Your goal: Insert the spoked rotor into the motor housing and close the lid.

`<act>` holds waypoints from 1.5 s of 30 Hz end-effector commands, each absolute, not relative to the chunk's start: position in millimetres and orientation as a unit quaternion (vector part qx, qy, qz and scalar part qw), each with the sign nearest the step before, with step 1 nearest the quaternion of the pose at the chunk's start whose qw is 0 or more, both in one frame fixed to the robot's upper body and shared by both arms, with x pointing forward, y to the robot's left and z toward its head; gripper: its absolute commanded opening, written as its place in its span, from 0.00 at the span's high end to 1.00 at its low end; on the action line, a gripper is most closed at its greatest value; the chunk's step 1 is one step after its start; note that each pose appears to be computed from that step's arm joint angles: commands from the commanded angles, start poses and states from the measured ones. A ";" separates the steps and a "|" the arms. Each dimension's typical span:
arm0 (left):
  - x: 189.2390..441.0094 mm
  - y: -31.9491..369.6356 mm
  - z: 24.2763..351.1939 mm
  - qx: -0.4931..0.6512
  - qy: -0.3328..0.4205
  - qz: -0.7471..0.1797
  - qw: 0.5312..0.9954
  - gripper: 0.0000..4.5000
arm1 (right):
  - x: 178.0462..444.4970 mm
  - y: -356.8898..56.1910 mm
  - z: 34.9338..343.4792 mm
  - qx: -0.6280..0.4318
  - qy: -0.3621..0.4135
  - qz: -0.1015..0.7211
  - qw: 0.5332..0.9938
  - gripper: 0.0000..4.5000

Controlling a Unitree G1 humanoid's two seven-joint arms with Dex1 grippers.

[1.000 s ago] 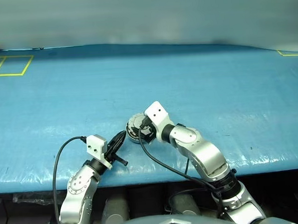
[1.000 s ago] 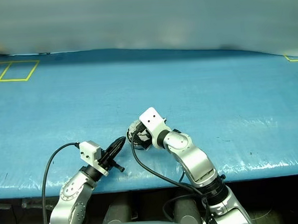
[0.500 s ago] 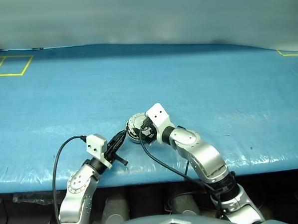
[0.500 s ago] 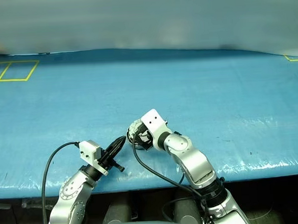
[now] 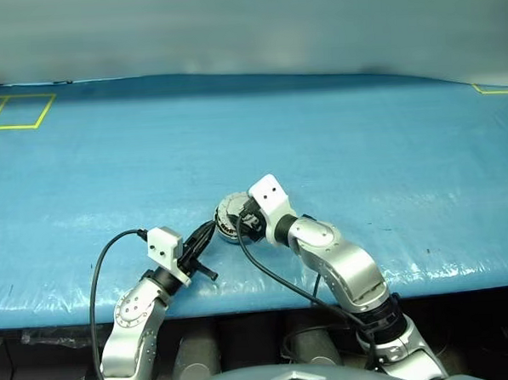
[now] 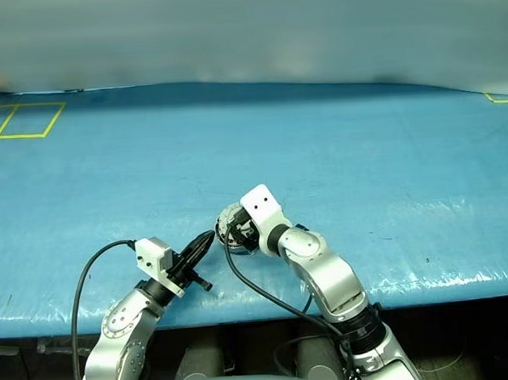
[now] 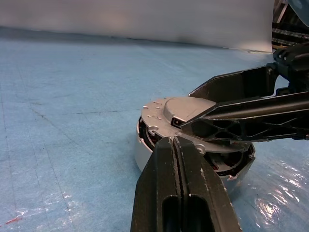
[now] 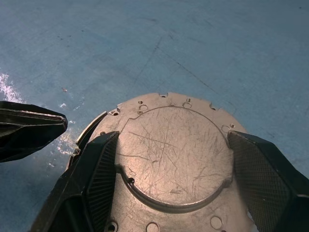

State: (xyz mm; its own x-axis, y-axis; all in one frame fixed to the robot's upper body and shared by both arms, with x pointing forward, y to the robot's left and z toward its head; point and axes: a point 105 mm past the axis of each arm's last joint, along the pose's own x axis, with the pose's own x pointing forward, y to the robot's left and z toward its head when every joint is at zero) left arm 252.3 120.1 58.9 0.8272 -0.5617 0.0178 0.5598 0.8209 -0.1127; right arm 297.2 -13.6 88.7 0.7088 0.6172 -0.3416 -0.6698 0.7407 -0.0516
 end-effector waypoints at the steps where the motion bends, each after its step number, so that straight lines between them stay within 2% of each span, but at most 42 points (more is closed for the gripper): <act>1: 252.4 120.7 65.2 -0.055 -0.007 -0.294 0.954 1.00 | 296.2 -8.1 110.9 -0.107 0.111 0.349 0.924 0.28; 15: 256.2 136.4 64.5 0.016 -0.028 -0.264 0.964 1.00 | 288.7 1.5 103.6 -0.123 0.134 0.326 0.928 0.28; 32: 250.7 136.2 56.7 0.008 -0.016 -0.268 0.963 1.00 | 289.5 4.3 104.1 -0.084 0.163 0.285 0.941 0.28; 45: 249.0 139.0 55.2 0.009 -0.012 -0.262 0.965 1.00 | 285.0 10.5 103.1 -0.129 0.154 0.273 0.941 0.28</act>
